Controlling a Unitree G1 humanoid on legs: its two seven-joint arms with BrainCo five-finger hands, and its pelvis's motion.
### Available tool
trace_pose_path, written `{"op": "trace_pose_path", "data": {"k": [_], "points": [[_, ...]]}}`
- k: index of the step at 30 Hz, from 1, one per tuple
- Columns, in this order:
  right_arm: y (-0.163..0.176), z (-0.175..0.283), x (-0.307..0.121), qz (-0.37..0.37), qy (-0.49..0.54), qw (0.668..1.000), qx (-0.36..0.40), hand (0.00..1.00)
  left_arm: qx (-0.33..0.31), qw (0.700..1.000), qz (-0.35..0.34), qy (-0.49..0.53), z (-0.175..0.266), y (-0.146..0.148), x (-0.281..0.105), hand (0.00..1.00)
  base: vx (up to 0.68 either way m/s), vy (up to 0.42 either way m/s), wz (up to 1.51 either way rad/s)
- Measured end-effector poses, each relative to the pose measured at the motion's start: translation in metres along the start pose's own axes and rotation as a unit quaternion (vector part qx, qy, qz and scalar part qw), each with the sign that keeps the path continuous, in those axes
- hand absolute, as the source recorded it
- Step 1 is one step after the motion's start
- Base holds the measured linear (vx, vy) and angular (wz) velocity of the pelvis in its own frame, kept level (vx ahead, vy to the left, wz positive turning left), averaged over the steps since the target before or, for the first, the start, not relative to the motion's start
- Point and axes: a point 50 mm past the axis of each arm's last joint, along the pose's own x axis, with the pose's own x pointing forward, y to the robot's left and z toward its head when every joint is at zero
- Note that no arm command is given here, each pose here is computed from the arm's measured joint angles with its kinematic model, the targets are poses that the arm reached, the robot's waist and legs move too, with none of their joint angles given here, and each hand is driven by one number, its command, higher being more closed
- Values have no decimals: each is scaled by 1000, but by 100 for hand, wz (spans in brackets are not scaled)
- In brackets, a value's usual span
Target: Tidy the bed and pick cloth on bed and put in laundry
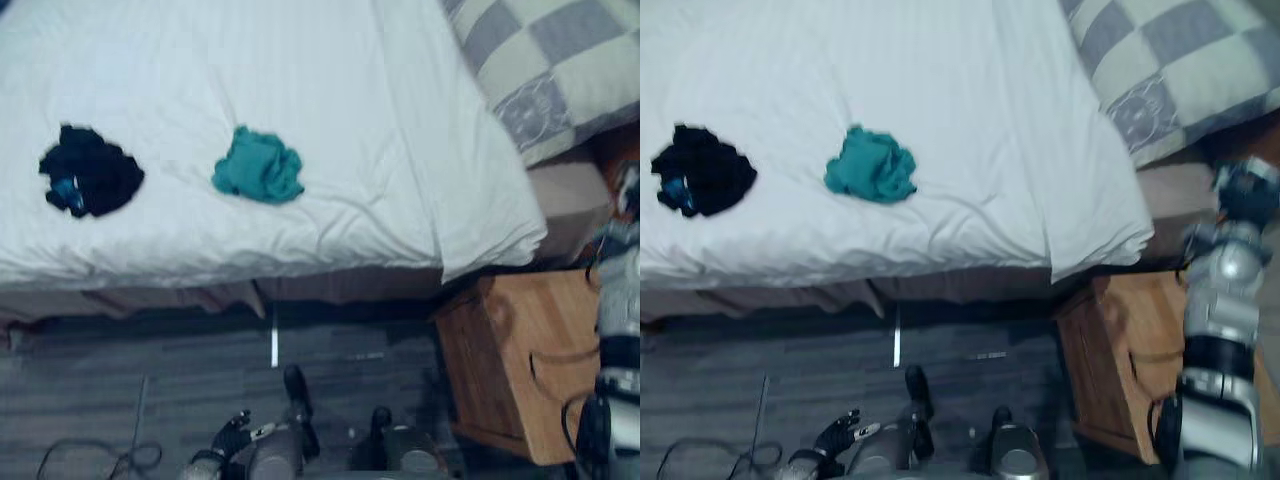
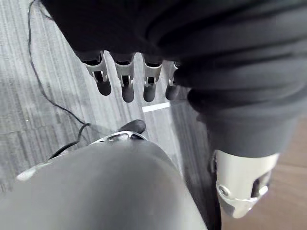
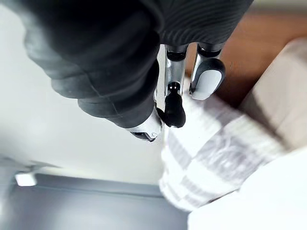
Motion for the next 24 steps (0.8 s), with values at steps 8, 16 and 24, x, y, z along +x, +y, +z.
{"op": "trace_pose_path", "data": {"k": [8, 16, 24], "points": [[36, 54, 17, 77, -116, 975, 171, 100, -11, 999, -5, -40, 21, -11, 7, 0, 3, 11, 21], [52, 106, 0, 218, -236, 882, 345, 100, -1, 989, -8, -145, 98, -4, 21, 0, -25, -86, 19], [-7, -47, -50, 82, -11, 885, 459, 100, -38, 989, 0, -146, 100, 6, 22, 0, -99, -84, -7]]}}
